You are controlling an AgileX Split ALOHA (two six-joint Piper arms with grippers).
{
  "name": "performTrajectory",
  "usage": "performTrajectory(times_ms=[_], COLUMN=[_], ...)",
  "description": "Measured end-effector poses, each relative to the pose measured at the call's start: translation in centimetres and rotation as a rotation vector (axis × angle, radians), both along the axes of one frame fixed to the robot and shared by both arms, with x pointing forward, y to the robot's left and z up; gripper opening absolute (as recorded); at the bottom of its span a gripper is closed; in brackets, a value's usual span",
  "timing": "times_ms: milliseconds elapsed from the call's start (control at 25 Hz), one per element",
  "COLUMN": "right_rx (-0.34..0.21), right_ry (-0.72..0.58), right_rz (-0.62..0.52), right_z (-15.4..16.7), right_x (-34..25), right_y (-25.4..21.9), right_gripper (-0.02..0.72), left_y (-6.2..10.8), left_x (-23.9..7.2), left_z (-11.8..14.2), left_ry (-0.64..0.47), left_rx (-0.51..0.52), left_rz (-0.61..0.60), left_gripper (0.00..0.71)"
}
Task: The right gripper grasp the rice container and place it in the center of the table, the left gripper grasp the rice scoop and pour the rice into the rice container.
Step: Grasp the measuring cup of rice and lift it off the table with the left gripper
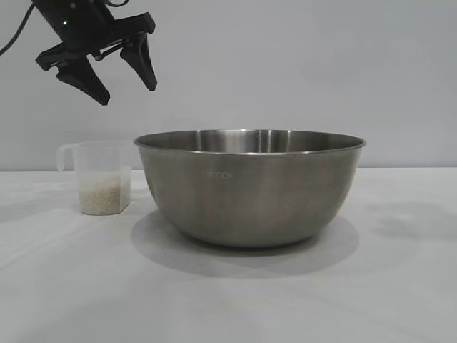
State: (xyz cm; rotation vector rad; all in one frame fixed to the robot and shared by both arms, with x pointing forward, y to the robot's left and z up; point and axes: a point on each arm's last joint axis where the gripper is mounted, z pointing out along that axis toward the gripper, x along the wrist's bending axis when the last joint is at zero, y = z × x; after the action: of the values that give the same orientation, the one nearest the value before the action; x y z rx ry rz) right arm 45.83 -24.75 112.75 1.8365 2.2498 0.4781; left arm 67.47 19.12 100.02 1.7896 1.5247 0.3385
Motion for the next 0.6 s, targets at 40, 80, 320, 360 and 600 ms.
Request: performTrajectory(times_ms=[40,80,320,360,600], right_rx=[0.002,-0.003,0.013,0.017,0.062], right_ry=[-0.007,-0.004,-0.083,-0.102,-0.3], right_rz=[-0.006,-0.01,-0.025,-0.026,-0.034], right_z=[0.0,-0.5,-2.2,-2.7,-4.9], right_x=[-1.3,-2.4,-9.8,-10.7,-16.3], right_y=[-0.3,-0.6,-2.2,-2.4,-3.6], right_gripper=[0.567,0.567,0.567,0.567,0.567], left_y=[0.0,0.0,0.0,0.0,0.0], left_x=[0.0,0.0,0.0,0.0,0.0], left_z=[0.0,0.0,0.0,0.0,0.0], left_ry=[0.0,0.0,0.0,0.0,-0.002], left_rx=[0.0,0.0,0.001,0.002,0.01], left_rz=[0.0,0.0,0.0,-0.001,-0.004], left_gripper=[0.517,0.517,0.517,0.517,0.517])
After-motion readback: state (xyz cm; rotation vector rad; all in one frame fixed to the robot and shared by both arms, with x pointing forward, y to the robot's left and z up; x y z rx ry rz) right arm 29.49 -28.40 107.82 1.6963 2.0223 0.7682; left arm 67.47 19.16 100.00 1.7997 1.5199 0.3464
